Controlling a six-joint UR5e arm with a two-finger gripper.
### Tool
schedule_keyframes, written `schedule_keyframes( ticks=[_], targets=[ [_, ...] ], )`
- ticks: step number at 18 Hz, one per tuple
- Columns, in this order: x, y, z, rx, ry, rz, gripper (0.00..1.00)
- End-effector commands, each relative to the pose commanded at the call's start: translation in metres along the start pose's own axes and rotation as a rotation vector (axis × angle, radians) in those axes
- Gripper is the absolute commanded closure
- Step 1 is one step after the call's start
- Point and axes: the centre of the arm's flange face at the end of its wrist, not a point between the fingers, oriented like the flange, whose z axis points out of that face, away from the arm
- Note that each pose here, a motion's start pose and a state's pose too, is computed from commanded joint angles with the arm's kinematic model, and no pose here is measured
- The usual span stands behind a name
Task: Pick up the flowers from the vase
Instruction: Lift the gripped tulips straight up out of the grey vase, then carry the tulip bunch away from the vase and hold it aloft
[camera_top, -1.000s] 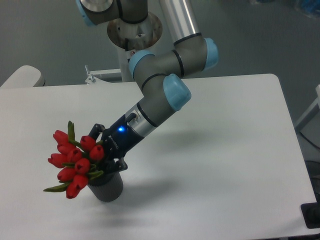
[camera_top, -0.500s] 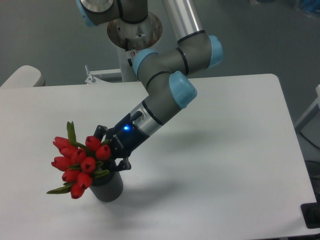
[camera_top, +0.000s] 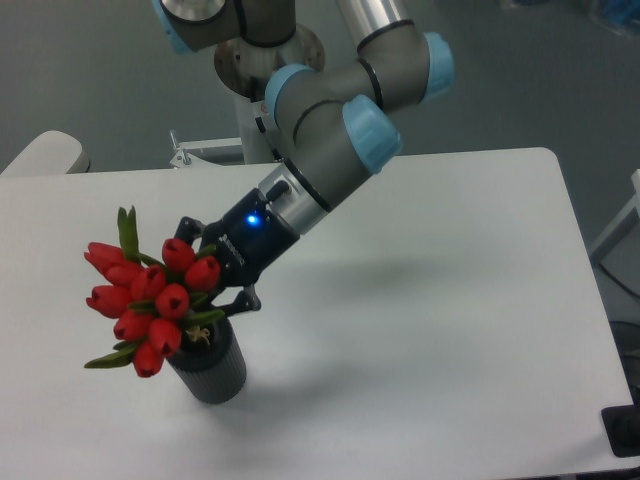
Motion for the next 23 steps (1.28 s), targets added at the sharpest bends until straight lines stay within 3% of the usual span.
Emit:
schedule_keyframes(
  ticks=[12,17,23],
  targets=[
    [0.003,-0.073,-0.05,0.071,-0.062,-0.011,0.67],
    [0.008,-0.083,-0.074,0.085,-0.098,0.006,0.67],
    [-0.017,-0.074,-0.1,0.084,-0.157,-0.003,0.67]
  ],
)
